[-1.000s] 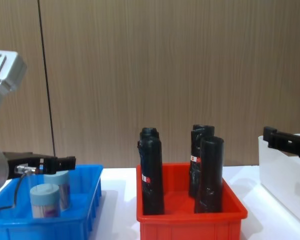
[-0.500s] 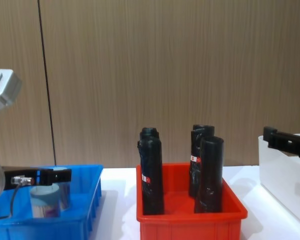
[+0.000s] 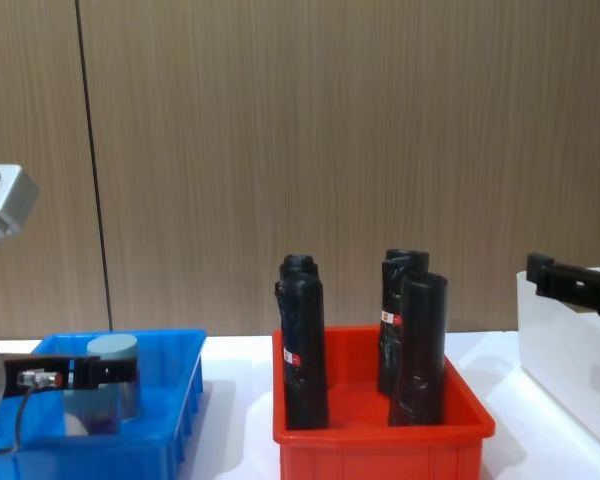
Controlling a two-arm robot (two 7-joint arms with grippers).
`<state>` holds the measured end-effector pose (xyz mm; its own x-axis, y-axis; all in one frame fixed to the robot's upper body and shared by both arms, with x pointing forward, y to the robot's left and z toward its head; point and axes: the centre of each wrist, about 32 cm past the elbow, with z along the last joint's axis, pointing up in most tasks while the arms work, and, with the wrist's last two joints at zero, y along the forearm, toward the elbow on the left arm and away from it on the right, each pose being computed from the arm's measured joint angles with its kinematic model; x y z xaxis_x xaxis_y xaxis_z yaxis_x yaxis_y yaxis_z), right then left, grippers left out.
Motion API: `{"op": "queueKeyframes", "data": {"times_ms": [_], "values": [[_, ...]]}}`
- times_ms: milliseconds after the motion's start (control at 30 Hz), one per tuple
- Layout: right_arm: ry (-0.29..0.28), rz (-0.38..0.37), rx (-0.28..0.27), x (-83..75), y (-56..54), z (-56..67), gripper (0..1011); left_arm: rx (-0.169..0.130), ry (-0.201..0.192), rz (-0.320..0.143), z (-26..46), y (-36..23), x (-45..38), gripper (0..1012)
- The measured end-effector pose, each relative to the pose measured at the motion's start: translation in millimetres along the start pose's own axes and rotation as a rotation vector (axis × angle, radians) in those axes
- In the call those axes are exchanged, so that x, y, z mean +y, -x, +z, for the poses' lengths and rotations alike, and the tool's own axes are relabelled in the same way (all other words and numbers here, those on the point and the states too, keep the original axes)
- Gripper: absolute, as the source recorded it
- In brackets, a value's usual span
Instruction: Pick the cotton swabs from the blue box and place them into the white box.
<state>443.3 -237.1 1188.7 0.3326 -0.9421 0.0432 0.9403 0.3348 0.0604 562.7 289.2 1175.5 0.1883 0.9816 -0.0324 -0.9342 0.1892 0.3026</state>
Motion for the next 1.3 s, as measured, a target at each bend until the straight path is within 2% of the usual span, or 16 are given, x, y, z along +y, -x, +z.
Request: {"op": "queueKeyframes", "data": {"times_ms": [433, 633, 667, 833, 867, 933, 1067, 1300], "values": [[0.000, 0.000, 0.000, 0.0, 0.0, 0.0, 1002, 0.009, -0.016, -0.011, -5.5, -6.5, -5.7, 1004], [0.000, 0.000, 0.000, 0.0, 0.0, 0.0, 1002, 0.011, -0.027, -0.018, -7.7, -9.5, -8.6, 902], [0.000, 0.000, 0.000, 0.0, 0.0, 0.0, 1002, 0.011, -0.030, -0.019, -8.3, -10.2, -9.4, 844], [0.000, 0.000, 0.000, 0.0, 0.0, 0.0, 1002, 0.009, -0.038, -0.020, -9.5, -11.7, -10.8, 735], [0.000, 0.000, 0.000, 0.0, 0.0, 0.0, 1002, 0.007, -0.039, -0.020, -9.6, -12.1, -11.1, 682], [0.000, 0.000, 0.000, 0.0, 0.0, 0.0, 1002, 0.006, -0.040, -0.020, -9.8, -12.4, -11.2, 670], [0.000, 0.000, 0.000, 0.0, 0.0, 0.0, 1002, -0.005, -0.040, -0.019, -9.2, -12.5, -11.2, 669], [0.000, 0.000, 0.000, 0.0, 0.0, 0.0, 1002, -0.053, -0.015, -0.028, 0.1, -10.1, -7.9, 669]]}}
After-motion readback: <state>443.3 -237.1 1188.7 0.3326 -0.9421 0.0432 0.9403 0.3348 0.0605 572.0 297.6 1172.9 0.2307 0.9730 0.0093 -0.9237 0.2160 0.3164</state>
